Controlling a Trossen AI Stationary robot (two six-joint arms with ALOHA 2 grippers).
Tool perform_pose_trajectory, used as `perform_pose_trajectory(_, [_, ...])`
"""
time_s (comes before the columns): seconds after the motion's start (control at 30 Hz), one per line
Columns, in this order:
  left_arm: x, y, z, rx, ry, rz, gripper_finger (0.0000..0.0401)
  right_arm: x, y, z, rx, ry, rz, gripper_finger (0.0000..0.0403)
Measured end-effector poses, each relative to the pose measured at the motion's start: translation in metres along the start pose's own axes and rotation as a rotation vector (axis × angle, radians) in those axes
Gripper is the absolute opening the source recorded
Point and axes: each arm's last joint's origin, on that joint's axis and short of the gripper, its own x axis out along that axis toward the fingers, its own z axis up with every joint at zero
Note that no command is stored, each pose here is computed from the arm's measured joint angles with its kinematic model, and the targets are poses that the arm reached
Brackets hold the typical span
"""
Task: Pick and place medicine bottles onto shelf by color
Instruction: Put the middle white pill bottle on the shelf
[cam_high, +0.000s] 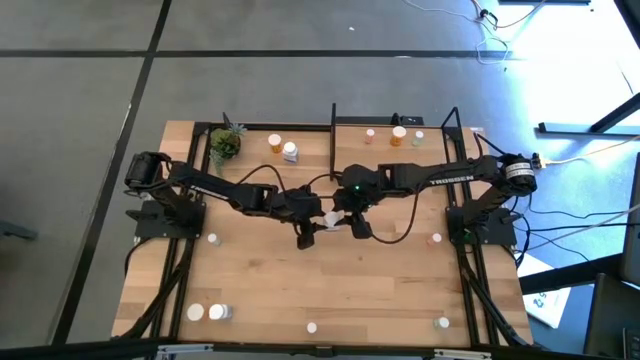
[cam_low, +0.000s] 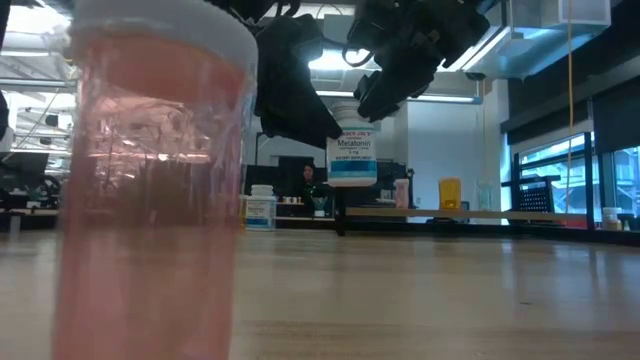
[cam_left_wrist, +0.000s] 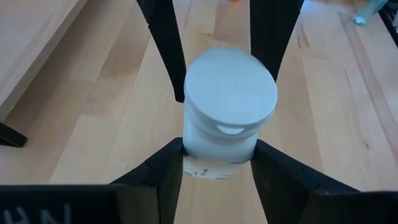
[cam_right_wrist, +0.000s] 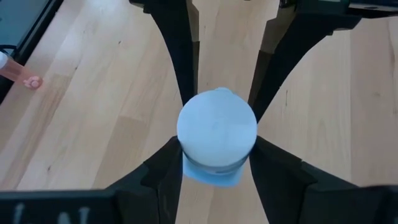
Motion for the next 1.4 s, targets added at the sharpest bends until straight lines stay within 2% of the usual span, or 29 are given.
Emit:
perform_pose_trajectory(0.9, [0.0001, -0.0007, -0.0004, -0.014, 0.004, -0.011, 0.0174, -0.0006, 0.0005, 0.0025, 0.019, -0.025, 0.014, 0.0172])
perform_pose_trajectory(1.07, [0.0002, -0.0012, 0.0006, -0.013, -0.006, -0.017, 0.0174, -0.0008, 0.0015, 0.0056, 0.008, -0.063, 0.063, 0.0172])
perform_pose_trajectory(1.4, [0.0003, -0.0007, 0.0003, -0.038, -0.004, -0.01, 0.0174, -0.0006, 0.0013, 0.0032, 0.044, -0.03, 0.034, 0.0172])
